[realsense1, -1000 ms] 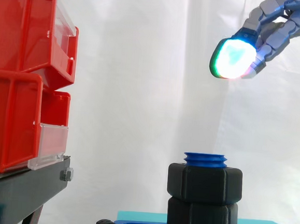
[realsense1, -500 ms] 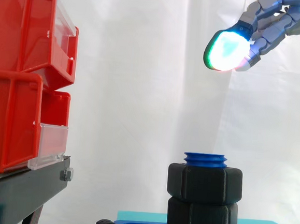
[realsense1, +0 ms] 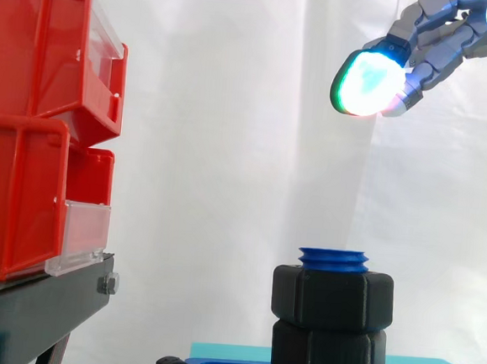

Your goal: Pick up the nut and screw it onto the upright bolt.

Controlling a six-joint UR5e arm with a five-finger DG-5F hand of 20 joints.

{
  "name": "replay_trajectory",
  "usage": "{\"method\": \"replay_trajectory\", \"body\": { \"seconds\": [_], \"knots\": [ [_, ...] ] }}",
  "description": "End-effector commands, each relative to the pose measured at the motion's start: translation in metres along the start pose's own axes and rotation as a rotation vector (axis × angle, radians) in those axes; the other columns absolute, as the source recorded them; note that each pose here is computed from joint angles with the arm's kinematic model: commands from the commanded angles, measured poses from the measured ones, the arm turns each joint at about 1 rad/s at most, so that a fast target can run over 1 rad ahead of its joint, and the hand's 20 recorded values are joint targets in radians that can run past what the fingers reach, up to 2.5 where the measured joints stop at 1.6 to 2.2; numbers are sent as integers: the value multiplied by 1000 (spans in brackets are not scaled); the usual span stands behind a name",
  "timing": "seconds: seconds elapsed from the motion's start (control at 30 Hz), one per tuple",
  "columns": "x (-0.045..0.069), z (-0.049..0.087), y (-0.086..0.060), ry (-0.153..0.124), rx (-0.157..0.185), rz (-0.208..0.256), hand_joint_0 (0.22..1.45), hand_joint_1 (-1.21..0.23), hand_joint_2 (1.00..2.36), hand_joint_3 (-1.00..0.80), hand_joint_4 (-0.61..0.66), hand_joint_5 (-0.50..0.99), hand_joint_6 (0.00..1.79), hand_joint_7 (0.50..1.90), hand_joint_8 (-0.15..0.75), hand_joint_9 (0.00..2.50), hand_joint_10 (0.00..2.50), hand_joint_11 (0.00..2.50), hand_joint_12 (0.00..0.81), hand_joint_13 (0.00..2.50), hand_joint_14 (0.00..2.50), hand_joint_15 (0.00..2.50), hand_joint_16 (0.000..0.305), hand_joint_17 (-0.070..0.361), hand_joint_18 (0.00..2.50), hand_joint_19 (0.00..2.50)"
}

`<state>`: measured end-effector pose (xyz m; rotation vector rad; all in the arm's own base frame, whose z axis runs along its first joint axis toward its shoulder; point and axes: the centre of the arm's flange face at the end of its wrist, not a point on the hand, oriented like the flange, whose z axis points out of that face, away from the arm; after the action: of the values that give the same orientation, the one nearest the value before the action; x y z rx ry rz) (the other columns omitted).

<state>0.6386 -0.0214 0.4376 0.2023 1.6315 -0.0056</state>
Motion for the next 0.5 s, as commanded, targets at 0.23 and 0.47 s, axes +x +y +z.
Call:
{"method": "replay_trajectory", "body": {
  "seconds": [0.23,0.47],
  "knots": [
    [0,0,0,1,2,-1,465,-328,1000,-500,107,-225,502,673,224,131,0,0,378,41,0,0,48,107,0,0],
    [0,0,0,1,0,-1,463,-320,1000,-500,103,-225,501,638,221,130,0,0,377,43,0,0,48,108,0,0]
  ]
}}
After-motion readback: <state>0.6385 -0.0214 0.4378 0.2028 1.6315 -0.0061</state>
